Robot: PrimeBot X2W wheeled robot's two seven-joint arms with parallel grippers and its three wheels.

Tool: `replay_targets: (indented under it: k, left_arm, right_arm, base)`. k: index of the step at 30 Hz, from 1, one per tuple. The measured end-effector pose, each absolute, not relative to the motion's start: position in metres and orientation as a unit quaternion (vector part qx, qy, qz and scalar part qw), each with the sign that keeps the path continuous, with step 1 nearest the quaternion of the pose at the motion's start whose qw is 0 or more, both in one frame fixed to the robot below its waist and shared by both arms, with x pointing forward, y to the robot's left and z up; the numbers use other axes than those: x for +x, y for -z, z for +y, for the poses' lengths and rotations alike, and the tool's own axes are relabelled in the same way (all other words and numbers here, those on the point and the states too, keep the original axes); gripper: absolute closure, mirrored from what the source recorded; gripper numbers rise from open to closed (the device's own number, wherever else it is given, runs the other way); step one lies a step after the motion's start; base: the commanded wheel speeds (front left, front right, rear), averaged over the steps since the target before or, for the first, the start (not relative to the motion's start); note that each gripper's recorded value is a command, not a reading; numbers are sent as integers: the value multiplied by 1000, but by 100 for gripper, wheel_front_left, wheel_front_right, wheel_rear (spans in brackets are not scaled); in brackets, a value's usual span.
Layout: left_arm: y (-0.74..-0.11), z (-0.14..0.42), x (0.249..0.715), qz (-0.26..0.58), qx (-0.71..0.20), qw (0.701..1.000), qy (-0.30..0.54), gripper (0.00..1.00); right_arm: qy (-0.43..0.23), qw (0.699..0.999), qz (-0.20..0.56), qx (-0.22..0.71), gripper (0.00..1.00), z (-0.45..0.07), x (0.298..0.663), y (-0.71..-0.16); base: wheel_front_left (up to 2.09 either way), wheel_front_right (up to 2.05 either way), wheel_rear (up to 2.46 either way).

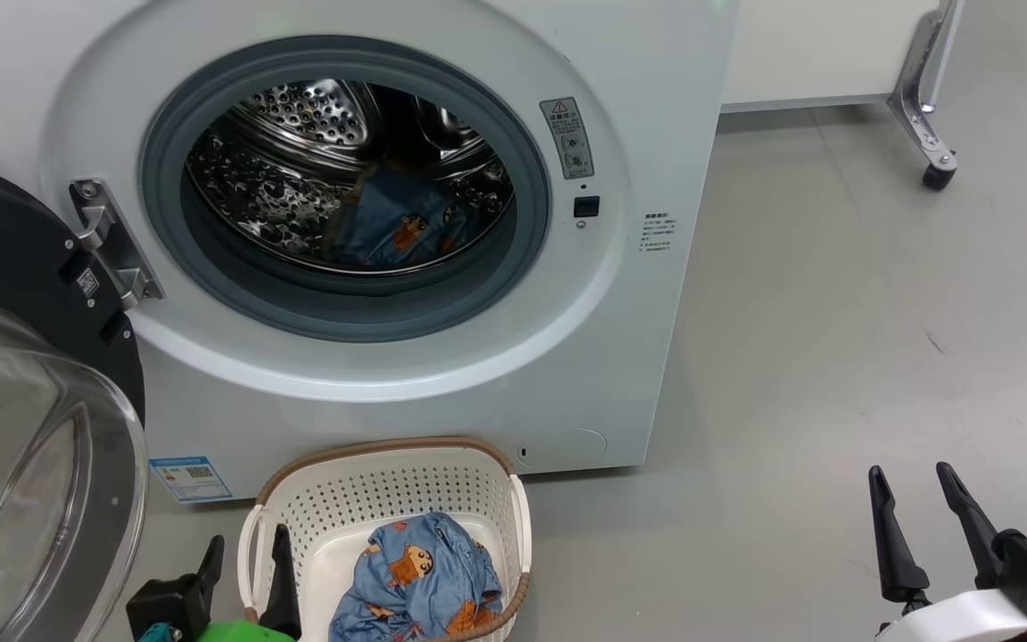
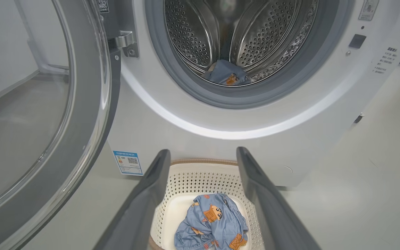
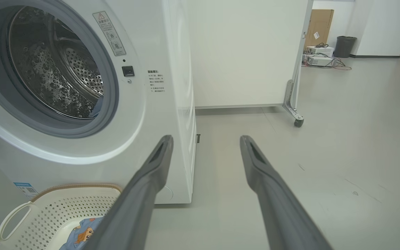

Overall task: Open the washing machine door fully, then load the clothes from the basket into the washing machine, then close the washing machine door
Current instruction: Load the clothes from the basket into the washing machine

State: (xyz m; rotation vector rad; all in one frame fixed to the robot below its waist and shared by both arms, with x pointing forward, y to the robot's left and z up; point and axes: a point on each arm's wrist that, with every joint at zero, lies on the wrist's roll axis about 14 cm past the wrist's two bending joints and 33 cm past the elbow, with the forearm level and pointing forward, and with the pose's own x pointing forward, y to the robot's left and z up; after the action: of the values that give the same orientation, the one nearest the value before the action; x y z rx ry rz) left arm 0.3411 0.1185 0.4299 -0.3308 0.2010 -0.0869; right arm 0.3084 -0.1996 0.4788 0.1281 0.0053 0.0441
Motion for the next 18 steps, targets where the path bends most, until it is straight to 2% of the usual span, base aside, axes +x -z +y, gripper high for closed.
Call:
replay_targets:
  k: [18]
  left_arm:
    - [-438,126,323,85,-164,982,26,0]
  right_arm:
    - [-56,997,6,59,0,-181,309,-478]
  base:
    - [0,0,0]
